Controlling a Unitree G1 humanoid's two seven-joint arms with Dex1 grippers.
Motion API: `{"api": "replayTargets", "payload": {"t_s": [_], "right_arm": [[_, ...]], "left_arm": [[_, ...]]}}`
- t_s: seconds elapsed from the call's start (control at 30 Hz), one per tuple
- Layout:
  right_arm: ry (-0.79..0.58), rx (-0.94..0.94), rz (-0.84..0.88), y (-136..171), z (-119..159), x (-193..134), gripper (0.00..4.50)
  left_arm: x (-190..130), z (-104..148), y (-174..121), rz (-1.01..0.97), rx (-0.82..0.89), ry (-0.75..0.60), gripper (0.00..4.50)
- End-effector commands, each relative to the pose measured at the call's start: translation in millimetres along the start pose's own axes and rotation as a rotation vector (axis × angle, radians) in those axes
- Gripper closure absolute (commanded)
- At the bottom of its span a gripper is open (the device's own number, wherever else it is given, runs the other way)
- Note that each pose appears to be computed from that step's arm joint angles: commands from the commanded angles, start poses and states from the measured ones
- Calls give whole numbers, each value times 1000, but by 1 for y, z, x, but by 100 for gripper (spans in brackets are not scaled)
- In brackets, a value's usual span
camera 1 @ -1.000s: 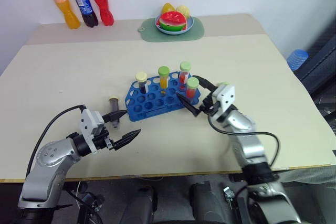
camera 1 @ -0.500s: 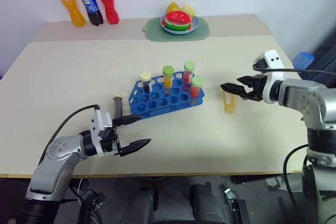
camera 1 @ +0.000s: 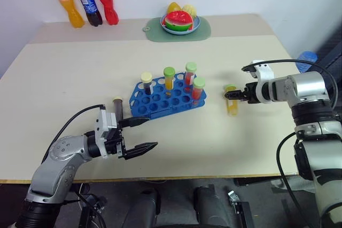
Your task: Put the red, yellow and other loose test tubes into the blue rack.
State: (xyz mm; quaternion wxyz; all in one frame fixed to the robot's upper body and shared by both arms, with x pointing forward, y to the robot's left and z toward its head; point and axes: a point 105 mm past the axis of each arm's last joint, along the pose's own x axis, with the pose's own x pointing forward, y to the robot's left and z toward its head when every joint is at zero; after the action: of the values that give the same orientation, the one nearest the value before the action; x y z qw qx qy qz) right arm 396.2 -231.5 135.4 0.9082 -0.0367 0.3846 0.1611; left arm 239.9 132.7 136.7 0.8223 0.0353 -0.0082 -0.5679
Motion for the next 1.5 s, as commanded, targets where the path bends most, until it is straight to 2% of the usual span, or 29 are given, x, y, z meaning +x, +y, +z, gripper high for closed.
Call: {"api": "replayTargets", "payload": {"t_s": [0.03,0.13,0.17,0.27,0.37,0.47,0.53,0.6,0.7,0.8,0.93,1.03,1.2,1.33,1.43,1.5], "right_arm": [[20,-76,23,6,2,4,202],[42,-109,35,8,-3,6,350],[38,-109,41,7,-4,6,367],[-7,-86,34,-3,-2,-2,367],[-90,-172,-17,-23,-2,-22,367],[-100,-323,-26,-34,-22,-42,367],[-43,-450,-6,-34,-46,-55,367],[-87,-559,130,-9,-58,-65,367],[-177,-609,362,40,-67,-77,367],[-451,-605,545,90,-50,-82,367],[-717,-564,661,135,-23,-83,367],[-886,-510,693,163,-1,-79,367],[-1109,-374,632,191,32,-59,367],[-1204,-330,614,207,43,-50,367],[-1238,-218,630,210,47,-40,367],[-1239,-223,624,213,46,-32,367]], "left_arm": [[-1,8,-4,3,23,-16,25],[-1,7,-5,10,19,-17,25],[-1,7,-5,14,19,-19,25],[0,8,-3,28,23,-29,25],[1,8,-2,36,26,-33,25],[2,7,1,37,28,-36,25],[4,7,3,32,28,-38,25],[5,6,5,25,27,-38,25],[6,6,10,15,30,-35,25],[6,6,13,12,26,-39,25],[2,3,13,21,14,-32,25],[-4,-1,12,38,2,-17,25],[-15,-5,11,75,-6,12,25],[-23,-4,12,108,2,21,25],[-25,-5,13,139,29,32,25],[-23,-4,13,157,33,18,25]]}}
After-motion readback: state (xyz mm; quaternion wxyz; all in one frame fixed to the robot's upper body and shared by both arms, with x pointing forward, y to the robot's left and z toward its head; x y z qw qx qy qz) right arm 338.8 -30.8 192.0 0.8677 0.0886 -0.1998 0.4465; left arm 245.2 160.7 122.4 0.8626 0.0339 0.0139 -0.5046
